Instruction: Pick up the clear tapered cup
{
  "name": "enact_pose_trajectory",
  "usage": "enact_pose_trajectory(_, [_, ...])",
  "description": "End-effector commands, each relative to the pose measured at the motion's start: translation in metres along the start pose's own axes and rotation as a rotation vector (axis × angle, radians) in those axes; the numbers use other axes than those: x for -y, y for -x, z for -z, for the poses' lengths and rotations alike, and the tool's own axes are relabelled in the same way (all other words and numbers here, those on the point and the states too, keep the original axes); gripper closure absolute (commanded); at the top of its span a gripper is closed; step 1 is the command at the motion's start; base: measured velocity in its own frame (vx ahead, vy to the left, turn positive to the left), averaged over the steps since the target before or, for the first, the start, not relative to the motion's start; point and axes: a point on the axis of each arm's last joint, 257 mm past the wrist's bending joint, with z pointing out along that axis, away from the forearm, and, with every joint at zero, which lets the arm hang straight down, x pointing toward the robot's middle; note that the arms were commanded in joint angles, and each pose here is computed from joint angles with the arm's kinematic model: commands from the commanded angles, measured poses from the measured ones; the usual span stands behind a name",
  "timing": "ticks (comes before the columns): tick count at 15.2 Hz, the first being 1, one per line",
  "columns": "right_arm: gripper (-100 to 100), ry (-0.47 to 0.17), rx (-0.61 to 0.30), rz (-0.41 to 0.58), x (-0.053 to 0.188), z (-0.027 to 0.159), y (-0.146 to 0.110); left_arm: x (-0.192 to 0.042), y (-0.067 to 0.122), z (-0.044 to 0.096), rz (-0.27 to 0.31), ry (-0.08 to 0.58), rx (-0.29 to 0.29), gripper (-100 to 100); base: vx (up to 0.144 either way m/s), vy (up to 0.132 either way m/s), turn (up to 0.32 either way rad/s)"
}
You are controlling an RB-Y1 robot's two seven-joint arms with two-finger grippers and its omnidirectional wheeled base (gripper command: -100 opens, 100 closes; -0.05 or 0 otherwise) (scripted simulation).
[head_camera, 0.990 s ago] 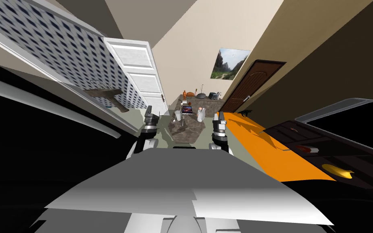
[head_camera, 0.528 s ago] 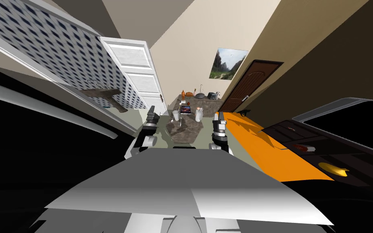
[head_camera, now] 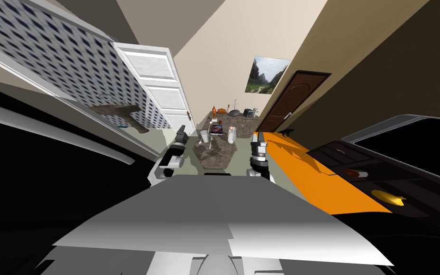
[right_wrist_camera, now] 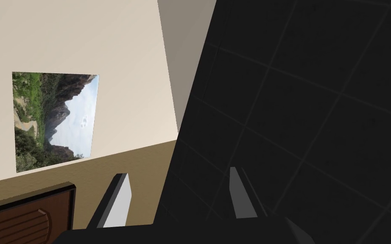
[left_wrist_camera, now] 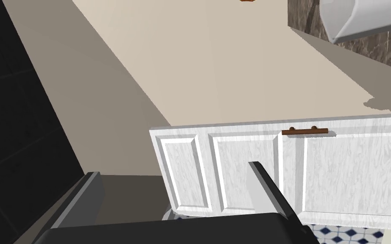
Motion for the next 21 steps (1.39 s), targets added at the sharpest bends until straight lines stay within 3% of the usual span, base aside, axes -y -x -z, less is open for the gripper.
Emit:
enact_pose_trajectory(1, [0,0.000,0.000,0.000,0.000,0.000,0.000,-0.013,0.010,-0.009,-0.023,0.045,0.001,-100,0.007,-0.071,-0.019])
enact_pose_trajectory(6, [0,0.000,0.000,0.000,0.000,0.000,0.000,-0.034,0.019,-0.017,-0.042,0.124,0.007,-100,0.002,-0.061,-0.013])
enact_pose_trajectory(7, [0,0.000,0.000,0.000,0.000,0.000,0.000,-0.039,0.028,-0.026,-0.062,0.146,0.011,-100,0.002,-0.064,-0.016])
enact_pose_trajectory(10, [0,0.000,0.000,0.000,0.000,0.000,0.000,-0.048,0.029,-0.024,-0.062,0.180,0.013,-100,0.009,-0.047,-0.009])
enact_pose_trajectory(11, [0,0.000,0.000,0.000,0.000,0.000,0.000,-0.054,0.039,-0.033,-0.081,0.208,0.019,-100,0.005,-0.043,-0.022])
enact_pose_trajectory(13, [0,0.000,0.000,0.000,0.000,0.000,0.000,-0.062,0.040,-0.031,-0.080,0.238,0.021,-100,0.002,-0.051,-0.014])
enact_pose_trajectory(14, [0,0.000,0.000,0.000,0.000,0.000,0.000,-0.065,0.051,-0.041,-0.099,0.255,0.028,-100,0.001,-0.068,-0.015])
enact_pose_trajectory(16, [0,0.000,0.000,0.000,0.000,0.000,0.000,-0.076,0.052,-0.038,-0.098,0.298,0.031,-100,0.007,-0.066,-0.013])
enact_pose_trajectory(17, [0,0.000,0.000,0.000,0.000,0.000,0.000,-0.078,0.064,-0.047,-0.115,0.314,0.039,-100,0.009,-0.056,-0.019])
enact_pose_trajectory(20, [0,0.000,0.000,0.000,0.000,0.000,0.000,-0.089,0.065,-0.043,-0.115,0.360,0.042,-100,0.006,-0.049,-0.009])
enact_pose_trajectory(21, [0,0.000,0.000,0.000,0.000,0.000,0.000,-0.093,0.077,-0.051,-0.130,0.388,0.053,-100,0.000,-0.048,-0.020])
